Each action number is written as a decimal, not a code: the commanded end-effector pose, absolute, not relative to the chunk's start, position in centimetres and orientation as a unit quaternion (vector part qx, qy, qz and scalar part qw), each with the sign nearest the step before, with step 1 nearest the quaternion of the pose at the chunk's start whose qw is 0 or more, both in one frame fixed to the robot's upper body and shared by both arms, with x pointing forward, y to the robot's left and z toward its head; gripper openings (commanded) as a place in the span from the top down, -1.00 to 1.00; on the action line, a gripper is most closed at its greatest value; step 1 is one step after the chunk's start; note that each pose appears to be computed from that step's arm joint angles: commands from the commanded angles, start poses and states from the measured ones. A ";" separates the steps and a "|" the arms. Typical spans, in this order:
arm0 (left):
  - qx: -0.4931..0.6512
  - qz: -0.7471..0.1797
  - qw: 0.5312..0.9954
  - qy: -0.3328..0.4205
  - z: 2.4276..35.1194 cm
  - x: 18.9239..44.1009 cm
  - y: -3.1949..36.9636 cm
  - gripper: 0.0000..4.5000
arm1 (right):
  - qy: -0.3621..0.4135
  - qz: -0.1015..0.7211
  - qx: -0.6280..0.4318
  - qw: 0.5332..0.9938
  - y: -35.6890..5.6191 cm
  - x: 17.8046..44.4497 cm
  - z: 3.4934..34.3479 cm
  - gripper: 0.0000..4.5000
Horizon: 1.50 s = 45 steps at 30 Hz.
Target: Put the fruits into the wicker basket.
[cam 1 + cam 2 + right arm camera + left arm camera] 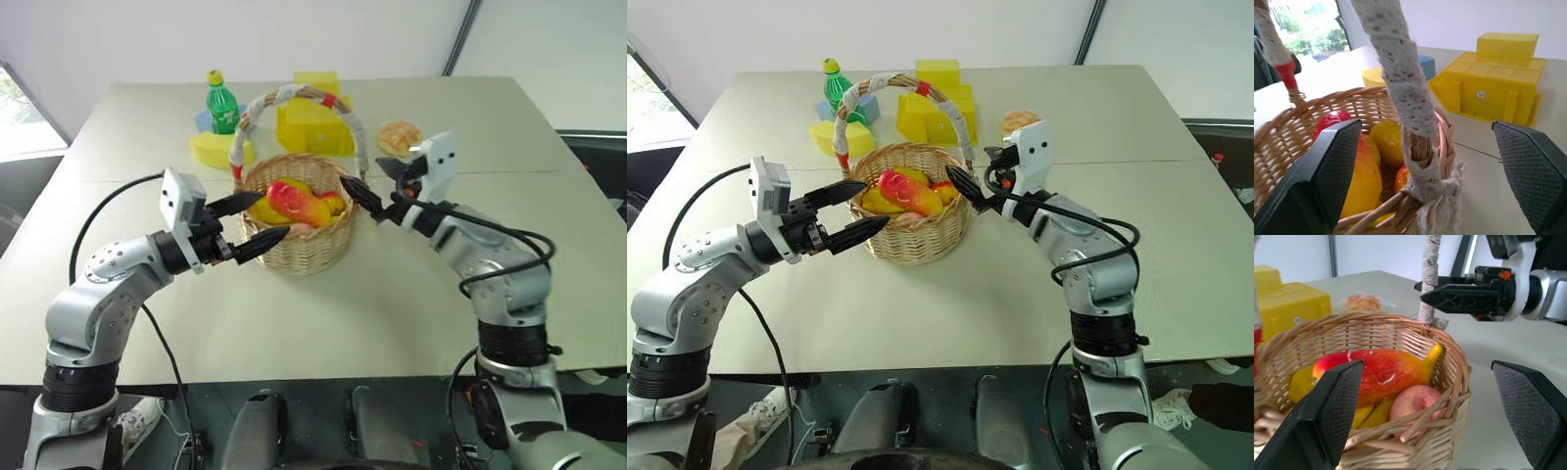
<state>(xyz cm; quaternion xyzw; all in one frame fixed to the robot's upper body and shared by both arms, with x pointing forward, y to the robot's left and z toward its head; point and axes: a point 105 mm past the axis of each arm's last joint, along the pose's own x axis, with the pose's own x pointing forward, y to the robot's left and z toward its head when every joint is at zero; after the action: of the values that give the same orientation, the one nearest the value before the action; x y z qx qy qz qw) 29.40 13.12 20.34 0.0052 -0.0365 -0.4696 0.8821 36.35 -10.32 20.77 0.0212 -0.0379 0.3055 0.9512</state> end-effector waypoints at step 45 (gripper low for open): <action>0.037 -0.366 0.928 -0.060 18.8 32.2 17.0 -1.00 | -0.062 0.084 -0.131 0.986 -28.8 29.6 20.8 -0.61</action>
<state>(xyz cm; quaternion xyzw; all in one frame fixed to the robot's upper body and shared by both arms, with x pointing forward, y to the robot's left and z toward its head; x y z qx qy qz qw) 32.32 16.03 17.81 0.0250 -0.0308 -0.3839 0.9225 30.08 -31.22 19.03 -0.1011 -0.0341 0.0257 0.9940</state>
